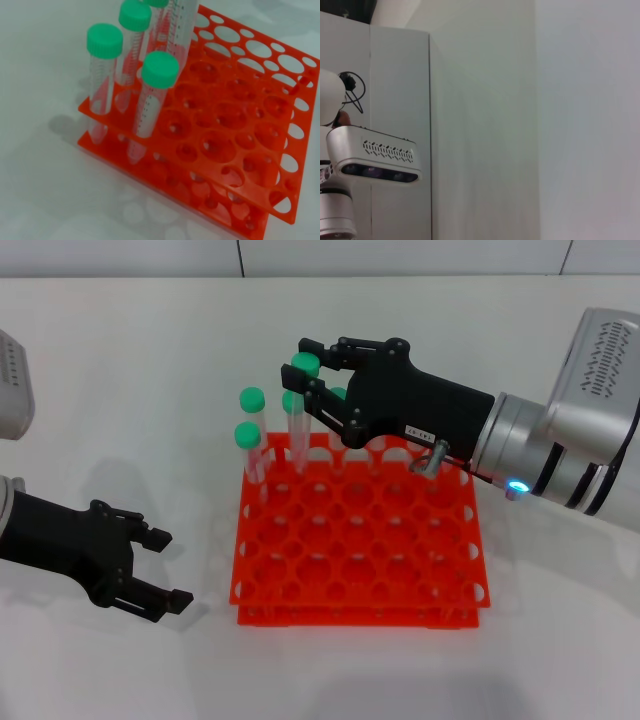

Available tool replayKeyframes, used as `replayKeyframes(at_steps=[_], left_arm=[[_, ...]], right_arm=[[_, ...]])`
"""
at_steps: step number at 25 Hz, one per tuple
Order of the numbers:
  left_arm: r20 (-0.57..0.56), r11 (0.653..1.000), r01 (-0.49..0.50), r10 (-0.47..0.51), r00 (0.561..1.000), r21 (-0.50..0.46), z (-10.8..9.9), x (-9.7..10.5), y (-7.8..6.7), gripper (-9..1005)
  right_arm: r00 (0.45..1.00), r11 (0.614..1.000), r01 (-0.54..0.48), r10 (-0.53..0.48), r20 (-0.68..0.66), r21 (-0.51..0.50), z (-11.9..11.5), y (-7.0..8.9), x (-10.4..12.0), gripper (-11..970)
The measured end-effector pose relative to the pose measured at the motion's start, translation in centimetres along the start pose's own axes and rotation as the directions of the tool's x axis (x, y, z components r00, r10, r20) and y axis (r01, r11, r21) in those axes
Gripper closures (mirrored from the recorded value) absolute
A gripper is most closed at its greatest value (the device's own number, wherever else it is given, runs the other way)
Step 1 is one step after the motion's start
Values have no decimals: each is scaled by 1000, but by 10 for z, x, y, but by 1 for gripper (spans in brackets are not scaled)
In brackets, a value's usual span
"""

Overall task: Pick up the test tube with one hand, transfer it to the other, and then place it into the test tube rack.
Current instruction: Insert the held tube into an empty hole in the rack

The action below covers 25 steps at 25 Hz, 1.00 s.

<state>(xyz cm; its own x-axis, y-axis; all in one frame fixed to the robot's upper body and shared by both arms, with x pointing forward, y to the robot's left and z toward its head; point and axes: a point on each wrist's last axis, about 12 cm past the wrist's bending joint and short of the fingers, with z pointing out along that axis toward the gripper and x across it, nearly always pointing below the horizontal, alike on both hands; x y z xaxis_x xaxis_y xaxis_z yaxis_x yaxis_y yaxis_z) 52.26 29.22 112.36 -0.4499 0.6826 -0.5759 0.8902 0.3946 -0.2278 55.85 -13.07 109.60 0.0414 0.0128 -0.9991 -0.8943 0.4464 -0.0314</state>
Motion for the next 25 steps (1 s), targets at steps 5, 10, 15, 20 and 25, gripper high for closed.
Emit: replayKeyframes(at_steps=[5,10,15,20,25], left_arm=[[2,1000,2,-2,1000,0,0,1,0,130],[2,1000,3,-3,1000,1,0,1,0,130],[2,1000,3,-3,1000,1,0,1,0,130],[2,1000,4,-4,1000,2,1,1,-1,130],[2,1000,4,-4,1000,3,1,1,-1,130]], right_arm=[[1000,1000,5,-5,-3,-5,2,1,0,688],[1000,1000,14,-14,-3,-22,6,3,-2,688],[1000,999,17,-17,-24,-28,9,4,0,688],[999,999,22,-23,-35,-30,12,4,0,689],[999,999,23,-24,-40,-29,13,4,0,689]])
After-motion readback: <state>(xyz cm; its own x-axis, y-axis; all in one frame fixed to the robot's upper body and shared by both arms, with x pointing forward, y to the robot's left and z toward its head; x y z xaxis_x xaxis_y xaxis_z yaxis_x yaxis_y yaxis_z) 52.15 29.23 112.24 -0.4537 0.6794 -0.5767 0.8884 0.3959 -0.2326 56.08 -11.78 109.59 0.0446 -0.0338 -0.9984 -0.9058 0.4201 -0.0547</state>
